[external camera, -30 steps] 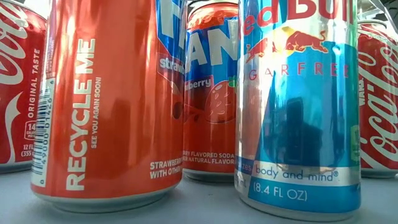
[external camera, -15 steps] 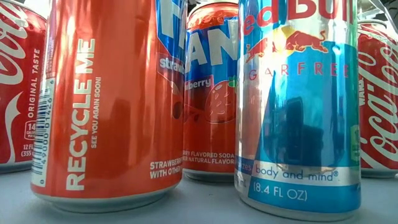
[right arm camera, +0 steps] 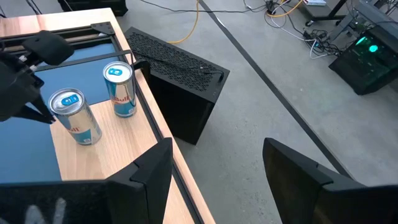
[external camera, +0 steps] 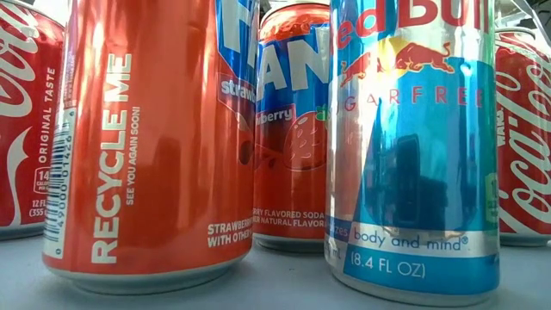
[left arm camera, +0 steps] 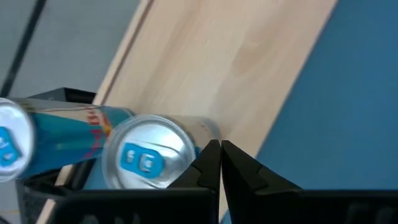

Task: Place canned beverage on shelf
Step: Put the left blue soda can on the shelf aligned with the other blue soda can

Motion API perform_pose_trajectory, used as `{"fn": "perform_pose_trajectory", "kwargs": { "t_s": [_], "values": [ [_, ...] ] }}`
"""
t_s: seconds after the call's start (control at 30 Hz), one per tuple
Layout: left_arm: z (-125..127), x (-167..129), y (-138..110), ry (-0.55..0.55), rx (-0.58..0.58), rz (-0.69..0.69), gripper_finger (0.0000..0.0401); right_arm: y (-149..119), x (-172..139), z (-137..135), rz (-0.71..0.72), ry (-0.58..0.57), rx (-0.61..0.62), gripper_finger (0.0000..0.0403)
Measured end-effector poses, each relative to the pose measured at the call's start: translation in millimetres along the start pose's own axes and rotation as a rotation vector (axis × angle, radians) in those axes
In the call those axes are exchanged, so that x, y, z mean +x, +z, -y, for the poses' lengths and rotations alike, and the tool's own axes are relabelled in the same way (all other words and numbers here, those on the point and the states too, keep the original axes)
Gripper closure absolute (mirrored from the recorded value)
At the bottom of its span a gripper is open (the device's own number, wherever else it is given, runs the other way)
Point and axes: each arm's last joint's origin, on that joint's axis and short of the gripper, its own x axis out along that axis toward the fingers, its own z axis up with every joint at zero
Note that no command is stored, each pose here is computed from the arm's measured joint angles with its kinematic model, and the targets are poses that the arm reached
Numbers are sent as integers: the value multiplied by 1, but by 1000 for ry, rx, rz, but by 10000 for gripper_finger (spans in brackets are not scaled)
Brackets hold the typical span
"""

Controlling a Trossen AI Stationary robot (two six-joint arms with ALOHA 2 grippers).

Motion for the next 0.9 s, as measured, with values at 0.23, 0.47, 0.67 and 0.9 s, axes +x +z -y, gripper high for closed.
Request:
{"fn": "perform_pose_trajectory", "kwargs": {
  "t_s": [0.23, 0.47, 0.67, 0.9],
  "values": [
    [-1, 0, -1, 21, -17, -6, 401, 0, 0, 0, 0, 0, 0, 168],
    [-2, 0, -1, 46, -20, -8, 401, 0, 0, 0, -1, 1, 0, 168],
    [-3, 0, -1, 74, -21, -13, 401, 0, 0, -1, -2, 3, 0, 168],
    [-4, 0, -1, 100, -21, -14, 401, 0, 0, -1, -5, 4, 0, 168]
  ]
}}
